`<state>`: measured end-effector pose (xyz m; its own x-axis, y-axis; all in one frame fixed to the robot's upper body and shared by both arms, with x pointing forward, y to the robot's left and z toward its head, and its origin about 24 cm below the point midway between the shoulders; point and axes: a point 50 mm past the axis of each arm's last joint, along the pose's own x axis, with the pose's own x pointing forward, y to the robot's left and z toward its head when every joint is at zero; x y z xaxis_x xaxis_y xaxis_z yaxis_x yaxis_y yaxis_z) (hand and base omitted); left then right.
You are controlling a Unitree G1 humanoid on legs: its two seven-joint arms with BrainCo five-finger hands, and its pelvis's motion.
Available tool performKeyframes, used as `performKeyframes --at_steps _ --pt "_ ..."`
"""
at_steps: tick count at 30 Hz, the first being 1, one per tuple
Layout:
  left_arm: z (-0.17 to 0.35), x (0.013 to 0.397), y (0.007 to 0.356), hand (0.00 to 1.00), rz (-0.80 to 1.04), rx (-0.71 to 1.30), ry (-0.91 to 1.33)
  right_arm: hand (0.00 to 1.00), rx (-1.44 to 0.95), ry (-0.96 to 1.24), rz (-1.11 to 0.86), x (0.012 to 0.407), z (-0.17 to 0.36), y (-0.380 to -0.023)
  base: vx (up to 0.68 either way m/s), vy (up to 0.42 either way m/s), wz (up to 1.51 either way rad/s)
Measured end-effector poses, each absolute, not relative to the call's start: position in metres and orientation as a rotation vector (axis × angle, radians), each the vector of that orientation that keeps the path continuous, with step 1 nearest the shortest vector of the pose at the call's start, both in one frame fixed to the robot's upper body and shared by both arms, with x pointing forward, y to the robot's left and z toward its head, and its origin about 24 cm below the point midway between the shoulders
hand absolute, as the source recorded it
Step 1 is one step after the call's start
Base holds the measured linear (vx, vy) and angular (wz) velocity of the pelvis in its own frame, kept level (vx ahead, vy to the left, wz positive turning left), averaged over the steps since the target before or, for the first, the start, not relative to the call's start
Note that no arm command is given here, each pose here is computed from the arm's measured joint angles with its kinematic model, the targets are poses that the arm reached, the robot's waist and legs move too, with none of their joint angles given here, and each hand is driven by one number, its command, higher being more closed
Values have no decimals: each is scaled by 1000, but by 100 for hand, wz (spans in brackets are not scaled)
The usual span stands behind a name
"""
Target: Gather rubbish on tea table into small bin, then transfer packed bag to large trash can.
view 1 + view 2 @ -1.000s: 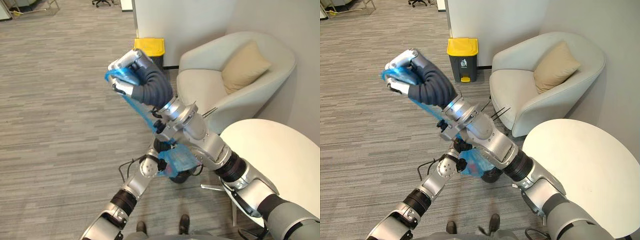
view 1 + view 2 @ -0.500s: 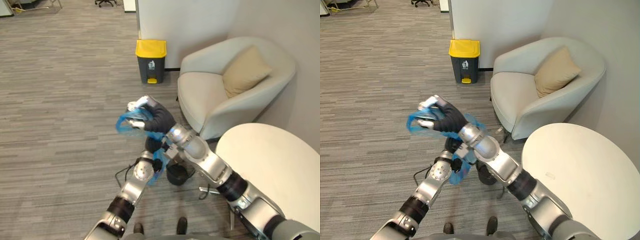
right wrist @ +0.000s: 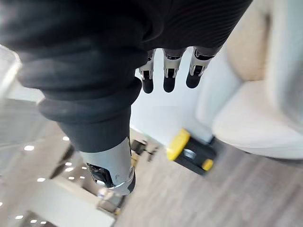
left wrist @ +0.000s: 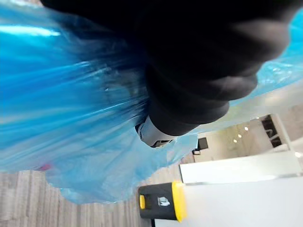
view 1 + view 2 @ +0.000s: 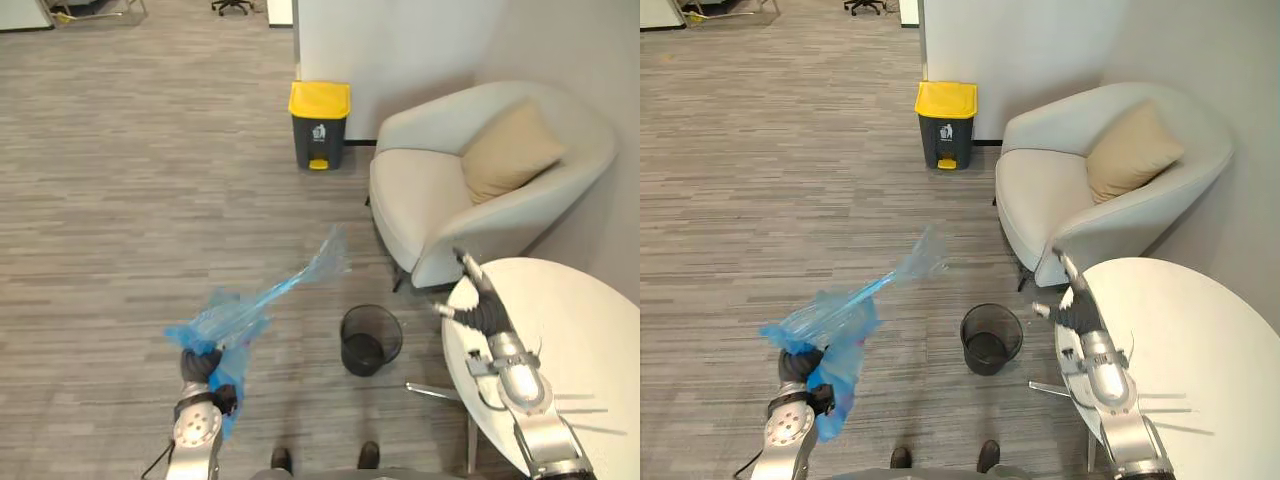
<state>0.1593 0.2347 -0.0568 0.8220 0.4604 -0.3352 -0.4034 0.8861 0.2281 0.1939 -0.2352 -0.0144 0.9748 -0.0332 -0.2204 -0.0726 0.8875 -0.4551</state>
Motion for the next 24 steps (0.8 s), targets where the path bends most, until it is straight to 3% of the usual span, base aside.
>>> performKeyframes --at_steps 6,15,24 --pt "-76 141 236 100 438 107 498 0 -375 494 -7 163 -69 -236 36 33 69" --pt "-94 98 248 100 471 107 643 0 -311 583 -129 151 -86 -232 186 115 9" --pt "-73 135 251 100 381 177 521 0 -263 607 -177 139 -90 -222 400 59 53"
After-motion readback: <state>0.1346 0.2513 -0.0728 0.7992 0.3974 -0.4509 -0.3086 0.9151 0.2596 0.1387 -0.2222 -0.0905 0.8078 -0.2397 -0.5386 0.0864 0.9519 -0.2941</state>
